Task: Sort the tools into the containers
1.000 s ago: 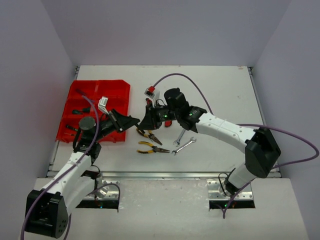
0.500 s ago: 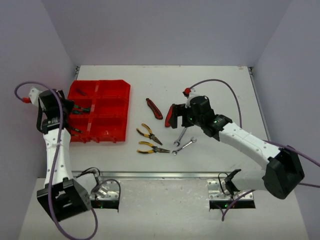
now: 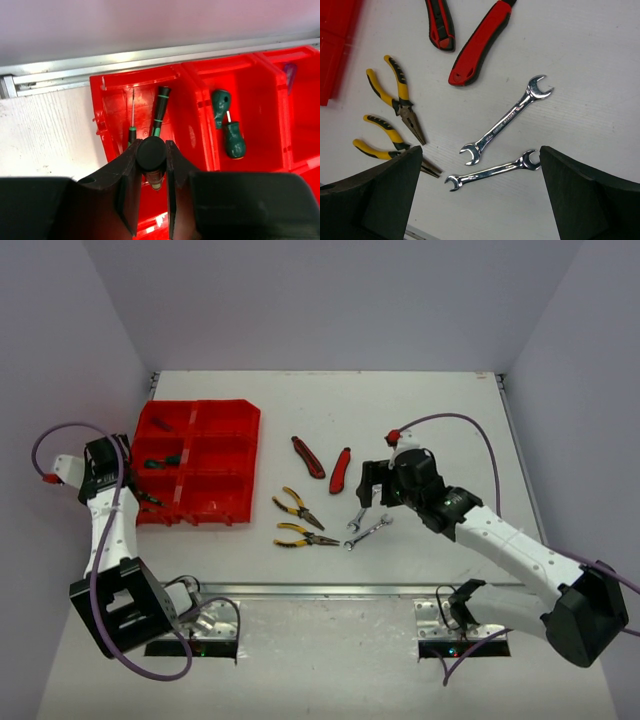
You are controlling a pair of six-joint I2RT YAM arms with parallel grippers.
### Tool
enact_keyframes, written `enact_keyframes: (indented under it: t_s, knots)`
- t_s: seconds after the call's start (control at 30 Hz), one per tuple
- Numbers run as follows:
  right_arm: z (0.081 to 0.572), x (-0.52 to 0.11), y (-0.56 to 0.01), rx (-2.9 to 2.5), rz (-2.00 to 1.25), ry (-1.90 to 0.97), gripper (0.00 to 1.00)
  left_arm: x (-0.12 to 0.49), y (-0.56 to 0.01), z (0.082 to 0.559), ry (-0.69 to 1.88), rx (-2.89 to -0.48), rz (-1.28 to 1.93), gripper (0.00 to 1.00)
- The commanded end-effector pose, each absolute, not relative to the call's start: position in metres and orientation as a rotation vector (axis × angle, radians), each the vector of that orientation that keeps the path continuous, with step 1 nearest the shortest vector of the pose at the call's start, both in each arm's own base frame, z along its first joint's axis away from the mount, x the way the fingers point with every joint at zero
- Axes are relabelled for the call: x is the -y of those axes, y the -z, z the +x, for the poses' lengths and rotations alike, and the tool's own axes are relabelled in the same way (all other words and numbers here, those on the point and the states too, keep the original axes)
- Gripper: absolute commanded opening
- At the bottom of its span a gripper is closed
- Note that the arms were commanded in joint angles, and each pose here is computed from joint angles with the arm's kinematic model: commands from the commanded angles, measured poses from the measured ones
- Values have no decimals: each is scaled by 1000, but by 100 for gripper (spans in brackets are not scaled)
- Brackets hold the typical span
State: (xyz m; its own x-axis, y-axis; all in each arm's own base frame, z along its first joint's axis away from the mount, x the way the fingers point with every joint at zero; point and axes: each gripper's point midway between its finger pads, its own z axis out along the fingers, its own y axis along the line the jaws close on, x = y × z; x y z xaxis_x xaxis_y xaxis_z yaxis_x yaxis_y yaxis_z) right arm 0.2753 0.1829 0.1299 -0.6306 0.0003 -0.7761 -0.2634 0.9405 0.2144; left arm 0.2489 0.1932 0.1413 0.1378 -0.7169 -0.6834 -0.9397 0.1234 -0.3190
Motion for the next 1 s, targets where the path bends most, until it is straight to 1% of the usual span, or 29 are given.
enact_keyframes:
  t_s: [0.0, 0.03, 0.07, 0.1, 0.13, 0.17, 0.2, 0.3, 0.4, 0.5, 0.53, 0.6, 0.67, 0.7, 0.77, 0.87, 0.97]
  knots:
    - [277, -182, -147, -2156, -184, -413, 99, -194, -122, 246, -357, -1588, -1704, 24]
    - [277, -182, -148, -2151, -183, -413, 99, -191, -118, 245, -346, -1607, -1706, 40]
    - [277, -181, -149, -2149, -182, -415, 99, -188, -114, 246, -329, -1623, -1699, 53]
    - [277, -181, -149, -2151, -180, -417, 99, -184, -113, 247, -301, -1633, -1684, 69]
    - [276, -182, -147, -2157, -179, -426, 99, -178, -108, 249, -257, -1655, -1670, 90]
    - [276, -184, -146, -2163, -180, -432, 99, -174, -109, 250, -233, -1654, -1660, 95]
    - [275, -184, -141, -2179, -176, -433, 99, -170, -115, 252, -194, -1649, -1640, 99]
    - [280, -179, -131, -2218, -132, -375, 99, -161, -132, 257, -125, -1656, -1570, 100]
    - [283, -161, -103, -2351, 15, -203, 99, -144, -179, 265, -11, -1643, -1411, 100]
    - [299, -169, -103, -2404, 99, -161, 99, -113, -214, 269, 118, -1665, -1210, 100]
    - [297, -170, -93, -2444, 112, -149, 99, -105, -214, 270, 140, -1691, -1168, 100]
    - [310, -191, -93, -2472, 116, -204, 99, -84, -226, 261, 188, -1702, -1045, 100]
    - [316, -202, -77, -2517, 135, -211, 99, -67, -227, 254, 233, -1739, -936, 100]
    - [322, -204, -79, -2509, 156, -207, 99, -60, -230, 251, 251, -1742, -887, 100]
    - [335, -205, -66, -2529, 201, -126, 98, -39, -240, 242, 285, -1745, -767, 100]
    - [353, -211, -56, -2536, 243, -71, 93, -22, -252, 236, 318, -1718, -670, 100]
    - [373, -222, -47, -2532, 267, -50, 82, -13, -257, 234, 346, -1697, -612, 100]
